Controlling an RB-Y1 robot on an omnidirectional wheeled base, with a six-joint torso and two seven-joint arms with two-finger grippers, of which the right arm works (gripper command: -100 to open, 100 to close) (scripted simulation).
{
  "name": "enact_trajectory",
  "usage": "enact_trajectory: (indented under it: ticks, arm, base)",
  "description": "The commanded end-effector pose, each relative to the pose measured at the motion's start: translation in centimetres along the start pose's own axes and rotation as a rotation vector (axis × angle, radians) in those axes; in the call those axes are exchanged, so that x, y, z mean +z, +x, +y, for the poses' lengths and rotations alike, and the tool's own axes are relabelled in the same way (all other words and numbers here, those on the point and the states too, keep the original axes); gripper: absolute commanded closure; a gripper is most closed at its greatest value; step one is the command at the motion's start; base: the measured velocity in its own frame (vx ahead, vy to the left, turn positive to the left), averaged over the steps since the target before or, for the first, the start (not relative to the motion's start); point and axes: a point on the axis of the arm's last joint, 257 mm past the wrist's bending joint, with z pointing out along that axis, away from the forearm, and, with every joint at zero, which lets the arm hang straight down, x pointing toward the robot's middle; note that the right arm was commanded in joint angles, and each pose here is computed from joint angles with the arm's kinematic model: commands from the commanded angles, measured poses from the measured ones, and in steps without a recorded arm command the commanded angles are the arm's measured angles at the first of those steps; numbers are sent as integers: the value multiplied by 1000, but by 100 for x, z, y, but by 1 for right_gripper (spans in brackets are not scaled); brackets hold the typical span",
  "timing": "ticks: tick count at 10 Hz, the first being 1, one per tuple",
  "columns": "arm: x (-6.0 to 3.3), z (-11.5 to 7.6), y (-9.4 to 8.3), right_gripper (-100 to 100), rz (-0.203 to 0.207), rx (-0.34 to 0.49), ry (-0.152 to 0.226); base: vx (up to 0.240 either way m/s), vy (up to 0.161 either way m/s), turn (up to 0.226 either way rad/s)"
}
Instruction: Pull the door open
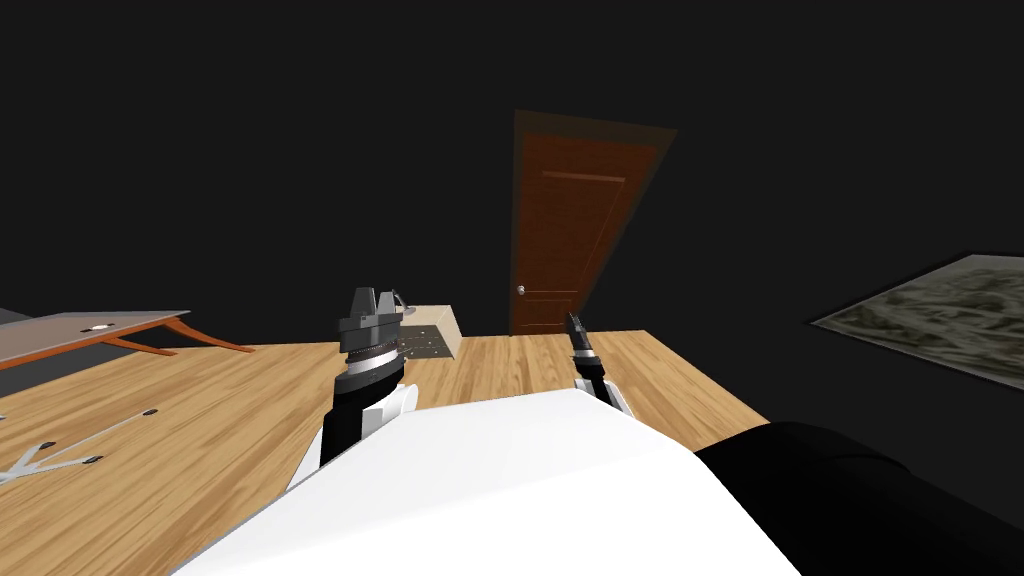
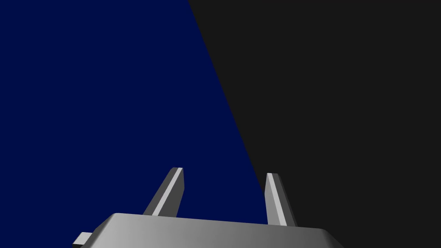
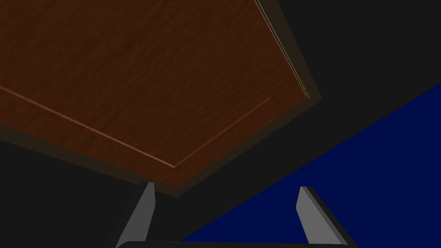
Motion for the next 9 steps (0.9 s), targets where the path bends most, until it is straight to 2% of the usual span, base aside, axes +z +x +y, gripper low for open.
enact_trajectory:
  ticks: [1,4,7,9]
  arm:
    - [-38,-89,44,-100,18,-51,8]
    - [-149,-279,151,-100,54,-140,27]
    - [-240,-418,231,-100,83,-204,41]
    - [-338,-553,311,-100,112,-265,53]
  base:
    - [135,48,-10]
    - [162,48,-9]
    - [83,31,-7]
    - [126,54,-10]
